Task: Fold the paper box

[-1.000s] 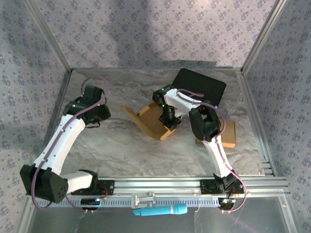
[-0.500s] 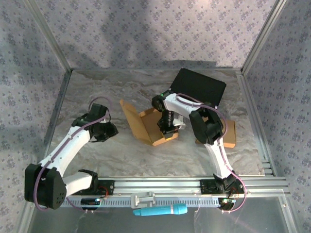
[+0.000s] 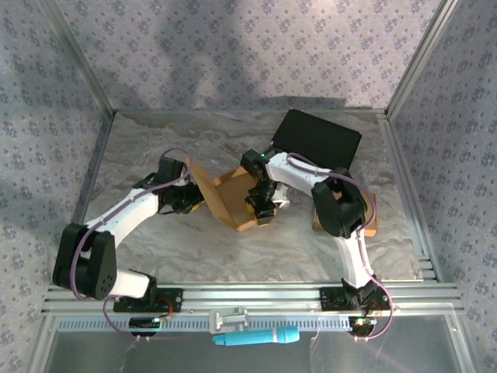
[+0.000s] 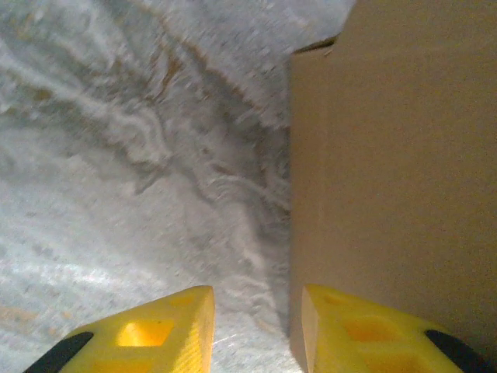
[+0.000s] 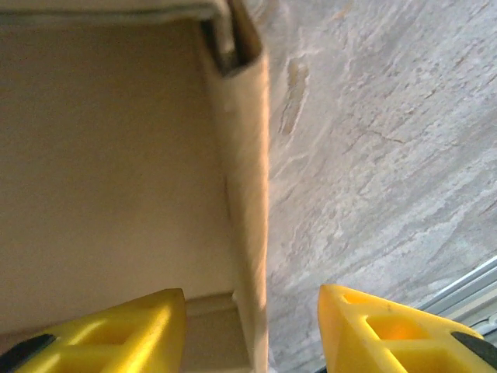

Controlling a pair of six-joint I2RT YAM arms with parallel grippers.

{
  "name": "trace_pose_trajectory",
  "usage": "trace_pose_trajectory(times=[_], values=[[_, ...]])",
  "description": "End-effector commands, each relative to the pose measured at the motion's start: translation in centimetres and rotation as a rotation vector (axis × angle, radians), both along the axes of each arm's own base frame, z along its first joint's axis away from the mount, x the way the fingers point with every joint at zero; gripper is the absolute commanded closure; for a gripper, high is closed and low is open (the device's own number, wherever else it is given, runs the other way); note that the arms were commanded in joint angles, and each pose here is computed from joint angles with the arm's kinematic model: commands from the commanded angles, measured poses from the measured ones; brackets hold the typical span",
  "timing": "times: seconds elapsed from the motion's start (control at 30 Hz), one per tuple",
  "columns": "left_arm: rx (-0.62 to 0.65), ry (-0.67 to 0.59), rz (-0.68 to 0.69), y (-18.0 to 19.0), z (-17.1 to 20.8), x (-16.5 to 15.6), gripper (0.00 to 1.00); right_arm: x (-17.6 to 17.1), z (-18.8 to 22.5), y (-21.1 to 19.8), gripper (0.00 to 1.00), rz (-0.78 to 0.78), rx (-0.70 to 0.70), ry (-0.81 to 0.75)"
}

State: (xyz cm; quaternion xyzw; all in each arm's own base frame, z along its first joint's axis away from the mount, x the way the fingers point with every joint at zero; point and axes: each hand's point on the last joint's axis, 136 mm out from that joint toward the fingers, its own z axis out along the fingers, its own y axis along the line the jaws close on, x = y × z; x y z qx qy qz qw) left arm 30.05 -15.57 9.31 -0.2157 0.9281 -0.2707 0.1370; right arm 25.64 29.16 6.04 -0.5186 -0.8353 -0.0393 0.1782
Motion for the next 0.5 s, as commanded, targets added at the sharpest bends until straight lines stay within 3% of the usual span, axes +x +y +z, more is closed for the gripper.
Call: trace_pose_trajectory(times=[0.0, 0.13, 0.27, 0.47], values=[[-0.044, -0.076, -0.004, -1.3, 2.5, 2.1, 0.65, 2.3, 5.4, -1.4, 0.49, 0.095, 0.016, -0.185], [-0.052, -0.088, -0.014, -2.1, 3.0, 2.9, 0.65, 4.9, 9.1, -3.1, 0.50, 0.268, -0.009, -0.379], [-0.070, -0.099, -0.017, -3.2, 3.4, 3.5, 0.65, 8.8, 12.3, -0.9, 0.53, 0.573, 0.103, -0.689], [-0.073, -0.122, -0.029, -4.5, 4.2, 4.3, 0.65, 8.5, 18.1, 3.1, 0.50, 0.962, 0.311, -0.989]])
